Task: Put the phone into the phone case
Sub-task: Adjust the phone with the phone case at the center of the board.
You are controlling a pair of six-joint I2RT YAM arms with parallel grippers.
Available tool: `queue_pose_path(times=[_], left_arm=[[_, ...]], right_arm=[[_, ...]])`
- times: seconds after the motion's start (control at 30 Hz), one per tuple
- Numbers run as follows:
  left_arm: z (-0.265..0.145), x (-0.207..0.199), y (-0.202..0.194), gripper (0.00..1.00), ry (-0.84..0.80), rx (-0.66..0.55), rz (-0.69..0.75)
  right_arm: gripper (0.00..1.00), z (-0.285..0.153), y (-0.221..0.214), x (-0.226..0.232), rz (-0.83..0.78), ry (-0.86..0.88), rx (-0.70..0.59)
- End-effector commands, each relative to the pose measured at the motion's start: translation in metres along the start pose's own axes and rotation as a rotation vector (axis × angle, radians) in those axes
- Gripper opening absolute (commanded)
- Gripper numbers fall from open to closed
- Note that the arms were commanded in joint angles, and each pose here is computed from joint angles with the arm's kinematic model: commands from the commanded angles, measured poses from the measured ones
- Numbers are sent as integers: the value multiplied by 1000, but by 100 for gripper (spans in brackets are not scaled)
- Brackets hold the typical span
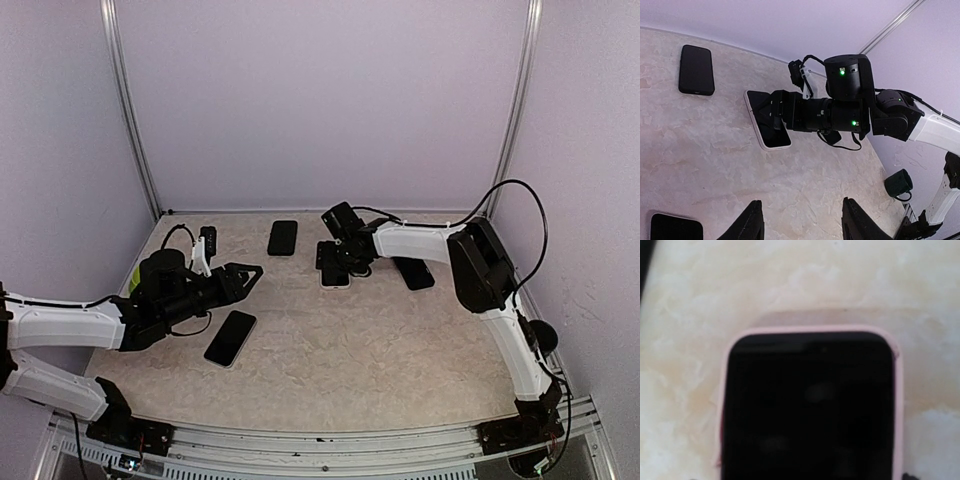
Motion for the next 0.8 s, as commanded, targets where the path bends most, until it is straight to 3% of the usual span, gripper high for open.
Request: queue_pose_path(times=[0.0,0.43,0.77], left_arm=[[-2,1,3,52,2,-25,-2],[-5,7,6,52,54,-54,-8],[-1,22,2,53,195,-36,-18]], right_arm=[[86,5,6,-1,17,7,-18],[87,-14,2,-5,10,8,-15],[99,-57,11,-13,-74,-2,-105]])
Point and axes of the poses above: each gripper's point midway between its finger pads, its own z axis out along the fingers, its own x axis along the line the jaws close on, y = z × x, the point moved 9 cm from there along -z, back along the fingers, and after that the axes turned 11 degrees about -z, right-handed, at the moved point
